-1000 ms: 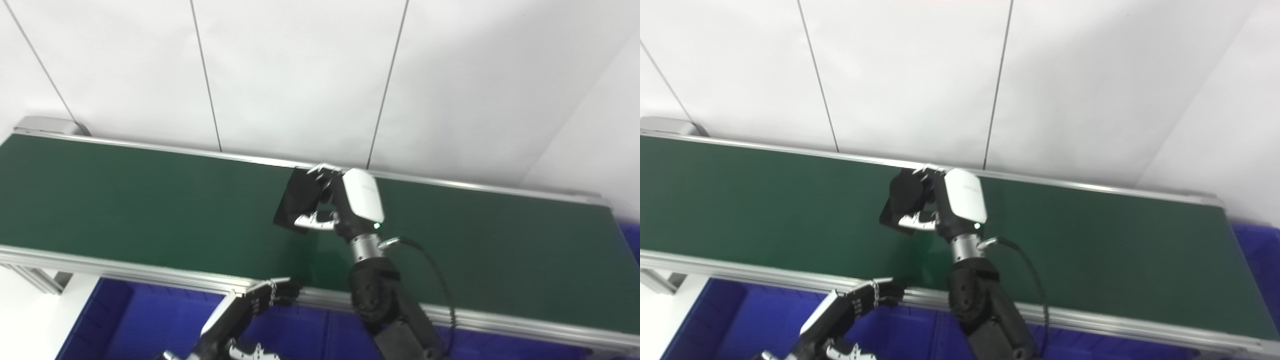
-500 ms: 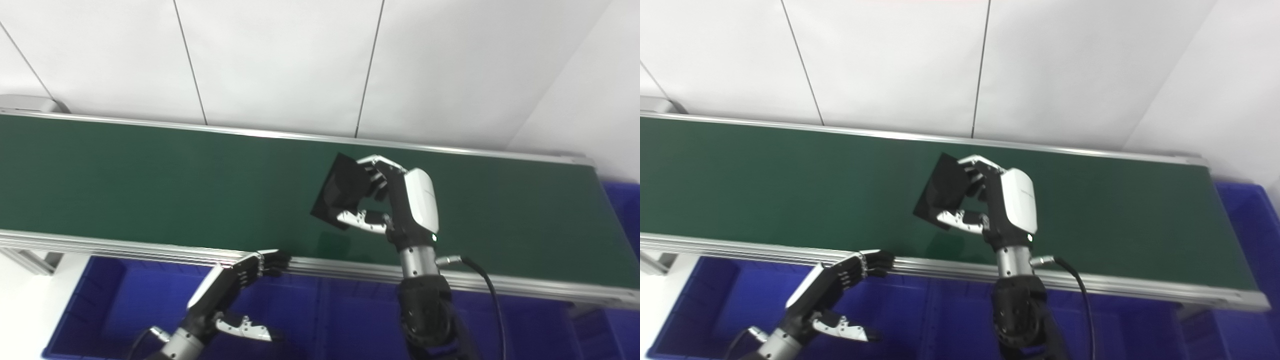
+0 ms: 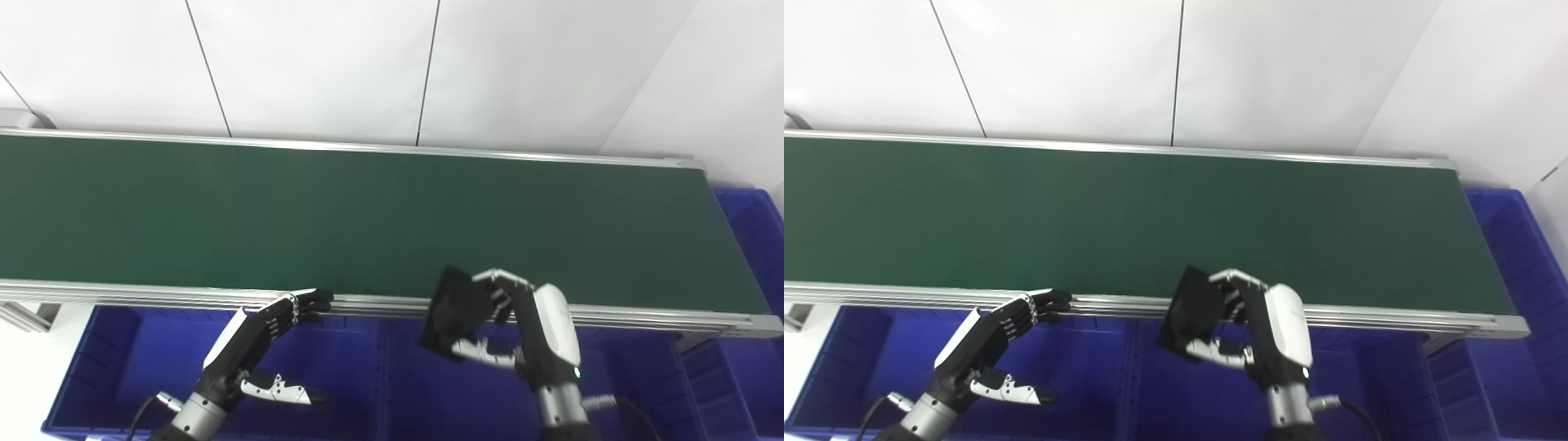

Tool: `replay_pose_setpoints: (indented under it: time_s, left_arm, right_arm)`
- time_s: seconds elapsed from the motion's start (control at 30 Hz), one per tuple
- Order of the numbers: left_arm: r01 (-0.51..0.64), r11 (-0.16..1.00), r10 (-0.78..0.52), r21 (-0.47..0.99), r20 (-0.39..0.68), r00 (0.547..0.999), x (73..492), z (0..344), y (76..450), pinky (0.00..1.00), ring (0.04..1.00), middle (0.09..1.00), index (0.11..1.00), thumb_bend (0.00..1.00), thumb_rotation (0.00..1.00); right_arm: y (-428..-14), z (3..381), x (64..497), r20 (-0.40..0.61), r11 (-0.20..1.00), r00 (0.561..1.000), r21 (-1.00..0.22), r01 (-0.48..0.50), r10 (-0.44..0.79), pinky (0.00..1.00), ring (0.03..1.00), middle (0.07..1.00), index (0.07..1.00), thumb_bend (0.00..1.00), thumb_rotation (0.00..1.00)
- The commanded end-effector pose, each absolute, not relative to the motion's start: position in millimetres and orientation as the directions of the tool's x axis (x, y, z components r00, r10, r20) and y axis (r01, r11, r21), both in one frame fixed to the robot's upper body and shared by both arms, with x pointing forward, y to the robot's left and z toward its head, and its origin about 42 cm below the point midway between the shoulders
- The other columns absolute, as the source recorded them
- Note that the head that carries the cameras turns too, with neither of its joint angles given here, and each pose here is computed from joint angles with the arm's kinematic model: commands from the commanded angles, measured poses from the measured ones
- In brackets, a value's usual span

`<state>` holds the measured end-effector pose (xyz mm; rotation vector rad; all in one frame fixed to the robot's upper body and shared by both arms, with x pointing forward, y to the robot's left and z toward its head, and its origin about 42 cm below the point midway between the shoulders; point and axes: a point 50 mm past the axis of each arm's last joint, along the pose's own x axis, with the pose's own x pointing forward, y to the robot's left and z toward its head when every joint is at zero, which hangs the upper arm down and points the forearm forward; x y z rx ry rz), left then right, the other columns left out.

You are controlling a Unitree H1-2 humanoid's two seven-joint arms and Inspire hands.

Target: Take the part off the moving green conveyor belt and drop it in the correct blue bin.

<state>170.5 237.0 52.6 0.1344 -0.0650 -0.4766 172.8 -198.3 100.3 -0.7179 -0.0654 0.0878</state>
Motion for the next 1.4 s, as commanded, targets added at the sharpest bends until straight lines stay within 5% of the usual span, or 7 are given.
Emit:
replay_pose_setpoints:
  time_s: [0.0,0.73,0.83,0.93,0.97,1.37]
  left_arm:
    - [0.447,0.883,-0.459,0.143,0.066,0.886,173,61,239,0.76,0.794,0.819,0.780,0.91,0.02]
    - [0.452,0.884,-0.458,0.121,0.034,0.888,178,57,256,0.78,0.804,0.819,0.801,0.91,0.00]
    - [0.456,0.881,-0.462,0.124,0.025,0.886,179,57,256,0.79,0.819,0.828,0.807,0.90,0.01]
    - [0.456,0.881,-0.462,0.127,0.021,0.886,180,56,256,0.80,0.832,0.837,0.810,0.89,0.00]
    - [0.455,0.881,-0.461,0.129,0.020,0.887,181,56,256,0.79,0.833,0.840,0.804,0.89,0.00]
    - [0.465,0.875,-0.472,0.134,0.030,0.881,182,56,256,0.79,0.837,0.850,0.813,0.88,0.01]
  right_arm:
    - [-201,110,168,0.081,0.757,0.986,-0.650,-0.060,0.147,0.34,0.411,0.543,0.478,0.51,0.00]
    - [-205,55,165,-0.240,0.609,0.958,-0.740,-0.285,0.156,0.45,0.430,0.528,0.505,0.51,0.00]
    - [-205,54,164,-0.228,0.603,0.959,-0.745,-0.284,0.169,0.58,0.666,0.718,0.498,0.51,0.11]
    - [-203,57,161,-0.217,0.581,0.961,-0.765,-0.277,0.172,0.69,0.758,0.764,0.498,0.51,0.14]
    - [-203,58,160,-0.215,0.580,0.962,-0.768,-0.272,0.167,0.71,0.794,0.792,0.679,0.63,0.24]
    - [-200,66,135,-0.035,0.723,0.991,-0.681,-0.120,0.132,0.72,0.827,0.860,0.855,0.91,0.55]
